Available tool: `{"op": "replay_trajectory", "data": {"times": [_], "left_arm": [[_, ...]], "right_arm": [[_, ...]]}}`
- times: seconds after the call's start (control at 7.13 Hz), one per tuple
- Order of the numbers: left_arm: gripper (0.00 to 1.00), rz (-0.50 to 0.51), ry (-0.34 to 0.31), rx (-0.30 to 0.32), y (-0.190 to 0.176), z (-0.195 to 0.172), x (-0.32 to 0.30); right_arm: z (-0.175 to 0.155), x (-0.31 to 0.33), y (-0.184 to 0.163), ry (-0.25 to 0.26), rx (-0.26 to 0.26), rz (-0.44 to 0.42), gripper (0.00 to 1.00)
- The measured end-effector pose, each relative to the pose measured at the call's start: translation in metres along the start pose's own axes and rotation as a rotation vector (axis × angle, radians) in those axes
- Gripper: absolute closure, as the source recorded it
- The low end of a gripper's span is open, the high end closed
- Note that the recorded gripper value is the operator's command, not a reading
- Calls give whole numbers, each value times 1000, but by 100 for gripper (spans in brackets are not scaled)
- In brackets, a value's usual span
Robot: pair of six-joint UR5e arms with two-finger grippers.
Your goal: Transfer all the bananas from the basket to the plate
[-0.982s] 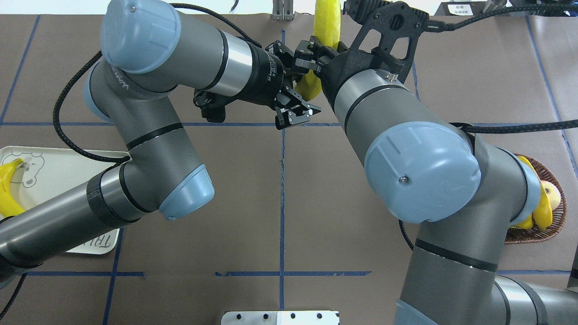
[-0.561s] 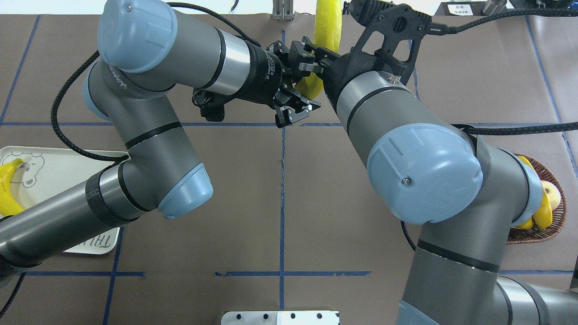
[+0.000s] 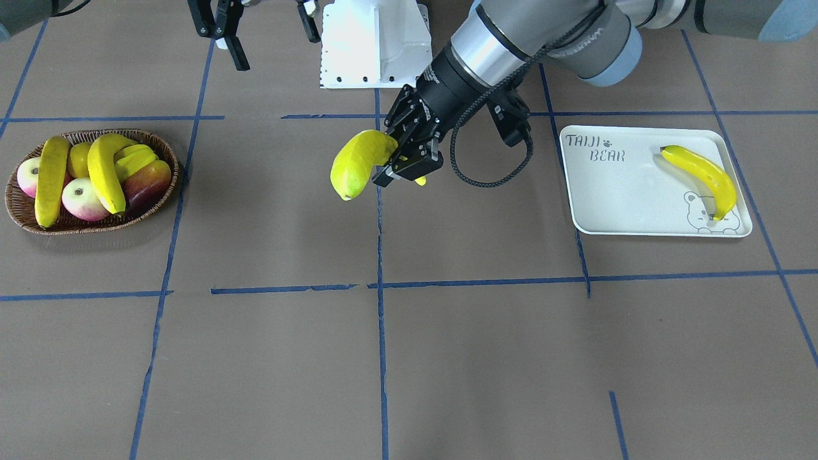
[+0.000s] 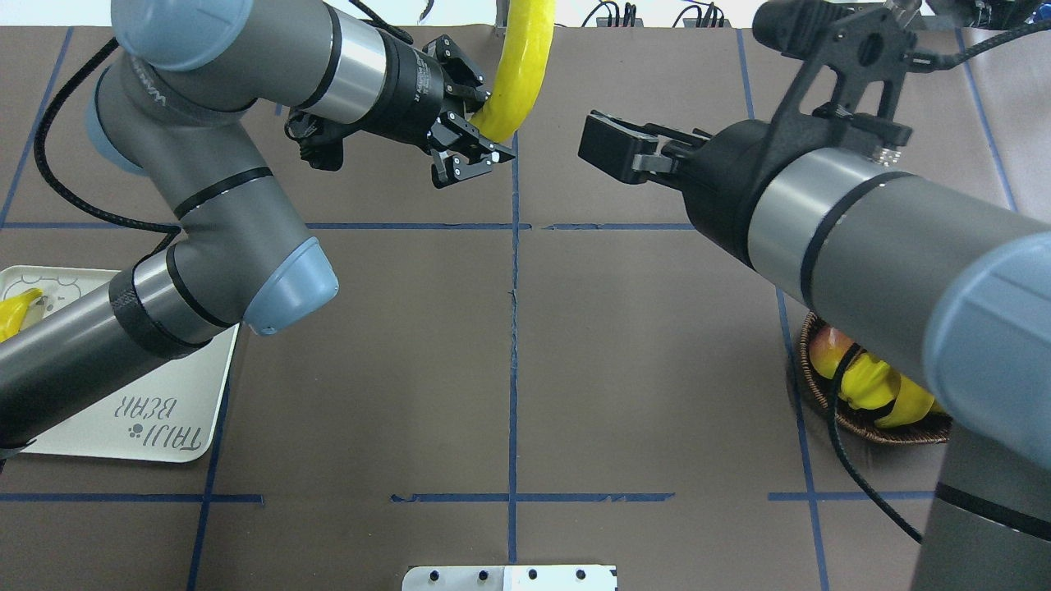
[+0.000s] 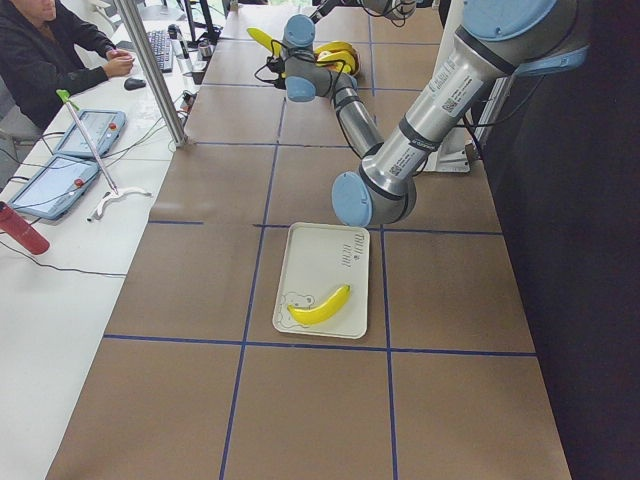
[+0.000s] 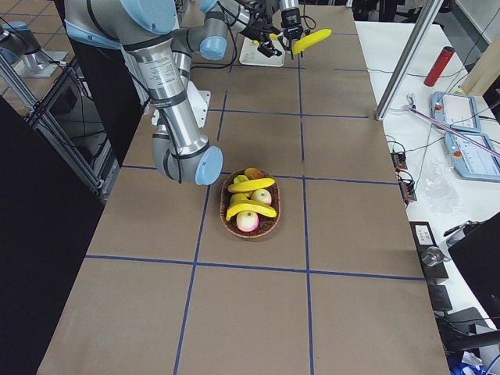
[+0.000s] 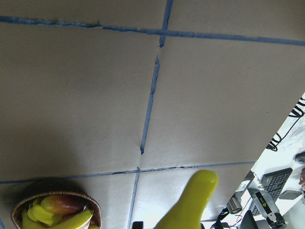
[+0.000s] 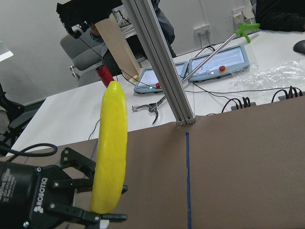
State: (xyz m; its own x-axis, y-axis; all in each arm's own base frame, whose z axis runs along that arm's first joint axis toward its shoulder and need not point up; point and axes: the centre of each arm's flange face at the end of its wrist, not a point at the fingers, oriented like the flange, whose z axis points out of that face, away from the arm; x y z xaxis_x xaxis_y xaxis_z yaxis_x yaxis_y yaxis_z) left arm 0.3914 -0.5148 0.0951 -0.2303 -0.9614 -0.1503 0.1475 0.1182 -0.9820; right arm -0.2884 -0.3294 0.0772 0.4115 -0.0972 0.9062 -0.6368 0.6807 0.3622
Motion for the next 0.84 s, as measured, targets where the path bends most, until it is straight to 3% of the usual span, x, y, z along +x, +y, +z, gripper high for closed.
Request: {"op": "replay_trajectory", "data": {"times": [0.14, 0.28, 0.56, 0.84], "left_arm": [[100, 90, -44, 22, -27, -3, 0], [100, 197, -92, 43, -59, -6, -6], [100, 460, -140, 84, -121, -22, -16], [100, 705, -187, 143, -188, -34, -28]], "right_arm": [[-10, 14, 3, 7, -57, -8, 0], [-11, 26, 4, 52, -124, -23, 0], [-5, 57, -12, 179, -273, -83, 0], [3, 83, -23, 283, -382, -148, 0]]}}
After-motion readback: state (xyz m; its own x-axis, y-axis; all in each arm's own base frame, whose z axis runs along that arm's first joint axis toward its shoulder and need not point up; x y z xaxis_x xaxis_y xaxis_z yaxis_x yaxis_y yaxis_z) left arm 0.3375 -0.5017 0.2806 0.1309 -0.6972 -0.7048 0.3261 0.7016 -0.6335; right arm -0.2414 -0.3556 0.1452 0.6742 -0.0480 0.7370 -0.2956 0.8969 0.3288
